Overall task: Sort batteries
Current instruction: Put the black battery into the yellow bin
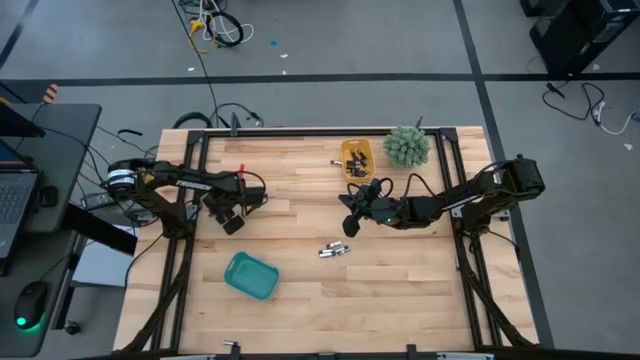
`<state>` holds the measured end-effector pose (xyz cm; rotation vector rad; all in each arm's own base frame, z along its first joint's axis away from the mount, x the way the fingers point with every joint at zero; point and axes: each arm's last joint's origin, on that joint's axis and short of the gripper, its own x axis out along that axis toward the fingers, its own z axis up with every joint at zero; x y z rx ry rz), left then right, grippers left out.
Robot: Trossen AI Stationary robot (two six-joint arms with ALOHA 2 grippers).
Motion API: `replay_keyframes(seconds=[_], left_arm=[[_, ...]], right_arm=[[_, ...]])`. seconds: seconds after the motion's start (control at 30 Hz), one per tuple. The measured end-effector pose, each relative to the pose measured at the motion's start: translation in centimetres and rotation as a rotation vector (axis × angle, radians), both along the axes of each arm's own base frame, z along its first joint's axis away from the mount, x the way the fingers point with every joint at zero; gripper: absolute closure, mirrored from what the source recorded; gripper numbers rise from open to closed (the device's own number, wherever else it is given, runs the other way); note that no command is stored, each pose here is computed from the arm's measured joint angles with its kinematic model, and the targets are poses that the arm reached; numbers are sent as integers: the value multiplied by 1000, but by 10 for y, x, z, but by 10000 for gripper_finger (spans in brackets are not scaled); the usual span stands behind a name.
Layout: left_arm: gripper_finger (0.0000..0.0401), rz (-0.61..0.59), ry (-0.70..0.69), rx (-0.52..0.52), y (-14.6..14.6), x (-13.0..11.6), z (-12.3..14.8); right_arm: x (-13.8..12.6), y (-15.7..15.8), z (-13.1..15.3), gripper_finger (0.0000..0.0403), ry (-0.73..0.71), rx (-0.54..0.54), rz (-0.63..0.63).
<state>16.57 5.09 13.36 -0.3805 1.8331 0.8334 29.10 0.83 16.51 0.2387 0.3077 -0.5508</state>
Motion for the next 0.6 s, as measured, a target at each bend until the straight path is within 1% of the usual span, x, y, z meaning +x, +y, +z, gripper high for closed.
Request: replay_keyframes(seconds=[0.17, 0.33, 0.6], left_arm=[[243, 35, -15, -20, -2, -3, -6], [243, 81, -17, 37, -2, -5, -7], [245, 87, -53, 29, -1, -2, -9]], right_arm=[[0, 0, 0, 402, 0, 2, 6], [0, 0, 0, 402, 0, 2, 6], [0, 0, 0, 402, 0, 2, 6]])
